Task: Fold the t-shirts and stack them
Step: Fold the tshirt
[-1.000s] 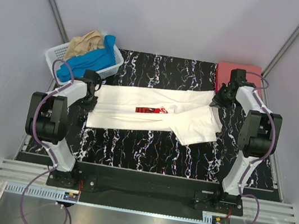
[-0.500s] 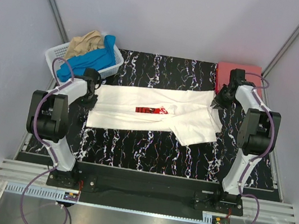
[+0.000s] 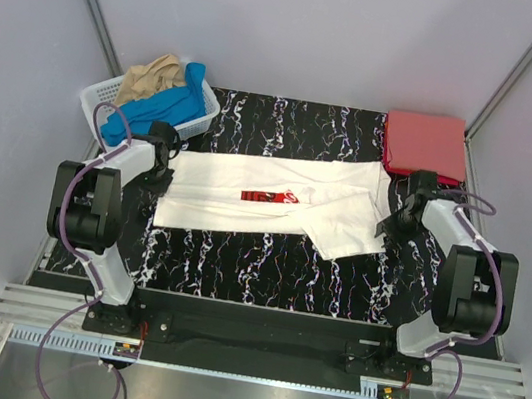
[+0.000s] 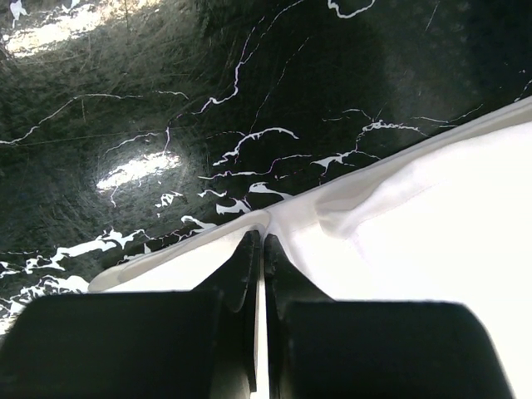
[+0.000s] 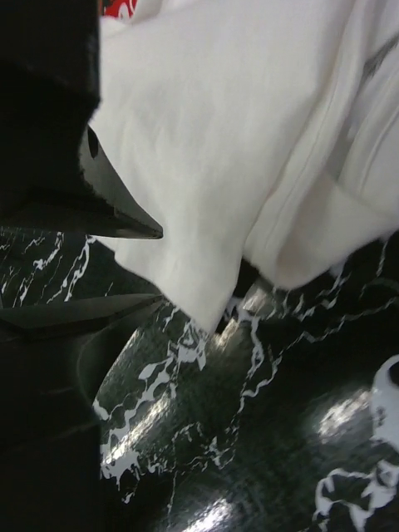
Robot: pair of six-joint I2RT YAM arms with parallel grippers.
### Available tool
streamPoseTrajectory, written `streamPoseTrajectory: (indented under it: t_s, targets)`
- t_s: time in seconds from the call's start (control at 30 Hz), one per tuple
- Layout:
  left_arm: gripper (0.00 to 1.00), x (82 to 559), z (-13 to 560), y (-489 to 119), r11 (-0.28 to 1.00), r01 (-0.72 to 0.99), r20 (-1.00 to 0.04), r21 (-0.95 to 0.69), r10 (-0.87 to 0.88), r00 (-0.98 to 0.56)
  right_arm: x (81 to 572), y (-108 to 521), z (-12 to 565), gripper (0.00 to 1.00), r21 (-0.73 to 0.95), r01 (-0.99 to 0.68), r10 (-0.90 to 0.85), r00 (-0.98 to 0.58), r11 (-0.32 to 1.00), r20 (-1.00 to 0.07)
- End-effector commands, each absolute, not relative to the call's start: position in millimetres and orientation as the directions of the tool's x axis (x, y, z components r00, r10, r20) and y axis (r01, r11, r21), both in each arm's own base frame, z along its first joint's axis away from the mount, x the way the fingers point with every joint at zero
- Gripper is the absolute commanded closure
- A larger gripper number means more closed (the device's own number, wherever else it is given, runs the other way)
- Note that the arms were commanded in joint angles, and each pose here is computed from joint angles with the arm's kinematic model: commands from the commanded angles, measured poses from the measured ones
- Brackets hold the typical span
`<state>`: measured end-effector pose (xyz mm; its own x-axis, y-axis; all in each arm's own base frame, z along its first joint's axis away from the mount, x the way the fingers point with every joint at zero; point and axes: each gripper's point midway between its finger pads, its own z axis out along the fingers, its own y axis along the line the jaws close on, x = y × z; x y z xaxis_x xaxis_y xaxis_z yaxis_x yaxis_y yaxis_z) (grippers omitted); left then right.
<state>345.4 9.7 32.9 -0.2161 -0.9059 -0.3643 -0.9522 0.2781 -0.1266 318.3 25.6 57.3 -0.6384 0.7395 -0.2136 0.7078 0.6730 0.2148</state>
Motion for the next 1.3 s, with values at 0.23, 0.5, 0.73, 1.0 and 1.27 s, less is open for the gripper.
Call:
streamPoseTrajectory:
  t_s: [0.23, 0.5, 0.73, 1.0, 1.27]
  targets:
    - [1.0, 355, 43, 14, 0.285, -0.942, -0.392, -0.18, -0.898, -0.197, 304, 12, 32, 0.6, 0.171, 0.777, 0.79, -0.559, 0.605, -0.252]
    - [1.0, 354, 44, 17, 0.282, -0.942, -0.405, -0.18, -0.894, -0.191, 302, -1, 22, 0.6, 0.121, 0.785, 0.776, -0.553, 0.607, -0.304]
    - [1.0, 354, 44, 19, 0.277, -0.944, -0.413, -0.179, -0.892, -0.184, 300, -1, 2, 0.63, 0.102, 0.789, 0.777, -0.56, 0.606, -0.288]
    - [1.0, 357, 47, 18, 0.269, -0.943, -0.408, -0.196, -0.897, -0.172, 317, -5, 30, 1.0, 0.156, 0.744, 0.737, -0.567, 0.65, -0.368]
    - [1.0, 367, 54, 17, 0.272, -0.938, -0.409, -0.213, -0.897, -0.168, 383, 18, 117, 1.0, 0.404, 0.618, 0.737, -0.524, 0.674, -0.427]
